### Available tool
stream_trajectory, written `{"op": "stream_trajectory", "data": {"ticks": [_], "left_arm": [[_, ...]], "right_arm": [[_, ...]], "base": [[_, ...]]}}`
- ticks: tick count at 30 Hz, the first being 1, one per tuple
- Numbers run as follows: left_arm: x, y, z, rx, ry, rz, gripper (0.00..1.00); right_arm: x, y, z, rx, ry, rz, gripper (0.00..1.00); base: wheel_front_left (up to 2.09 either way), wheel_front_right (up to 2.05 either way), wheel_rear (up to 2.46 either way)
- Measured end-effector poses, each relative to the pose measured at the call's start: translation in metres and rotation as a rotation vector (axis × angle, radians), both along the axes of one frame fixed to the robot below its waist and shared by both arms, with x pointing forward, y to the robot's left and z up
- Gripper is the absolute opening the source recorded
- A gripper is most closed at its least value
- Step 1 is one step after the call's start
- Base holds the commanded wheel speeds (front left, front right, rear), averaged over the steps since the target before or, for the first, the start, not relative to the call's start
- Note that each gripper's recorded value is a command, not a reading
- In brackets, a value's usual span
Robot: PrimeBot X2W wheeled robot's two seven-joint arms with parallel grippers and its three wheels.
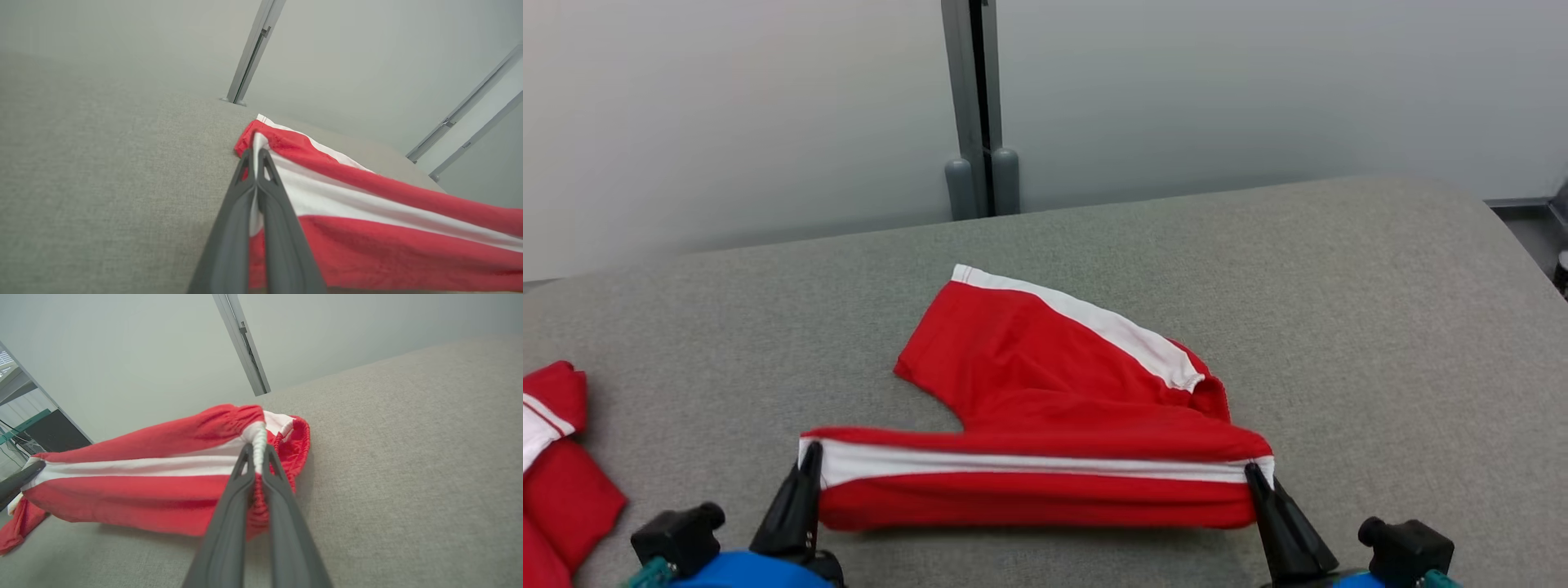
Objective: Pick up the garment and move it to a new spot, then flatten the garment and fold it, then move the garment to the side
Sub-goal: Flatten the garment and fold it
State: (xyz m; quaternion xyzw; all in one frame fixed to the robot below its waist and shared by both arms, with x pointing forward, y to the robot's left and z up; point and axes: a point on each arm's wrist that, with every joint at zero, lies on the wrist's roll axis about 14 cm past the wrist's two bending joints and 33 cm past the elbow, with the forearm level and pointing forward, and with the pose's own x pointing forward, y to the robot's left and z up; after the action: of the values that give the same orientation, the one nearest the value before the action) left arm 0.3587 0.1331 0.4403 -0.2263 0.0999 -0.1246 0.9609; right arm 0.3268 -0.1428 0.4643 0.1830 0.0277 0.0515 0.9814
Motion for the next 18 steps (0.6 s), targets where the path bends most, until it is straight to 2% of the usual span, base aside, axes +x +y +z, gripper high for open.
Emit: {"op": "stream_trajectory", "data": {"ticks": [8, 13, 18], "left_arm": [[0.081, -0.019, 0.031, 0.074, -0.122, -0.15, 0.0], [0.119, -0.031, 0.023, 0.125, -0.127, -0.255, 0.0], [0.147, -0.042, 0.01, 0.108, -0.112, -0.283, 0.0]], "right_arm": [[0.04, -0.01, 0.009, 0.082, -0.019, -0.039, 0.0], [0.062, -0.015, 0.001, 0.109, 0.005, -0.056, 0.0], [0.074, -0.02, -0.013, 0.134, 0.039, -0.076, 0.0]], "base": [[0.0, 0.0, 0.0], [0.0, 0.0, 0.0], [0.0, 0.0, 0.0]]}}
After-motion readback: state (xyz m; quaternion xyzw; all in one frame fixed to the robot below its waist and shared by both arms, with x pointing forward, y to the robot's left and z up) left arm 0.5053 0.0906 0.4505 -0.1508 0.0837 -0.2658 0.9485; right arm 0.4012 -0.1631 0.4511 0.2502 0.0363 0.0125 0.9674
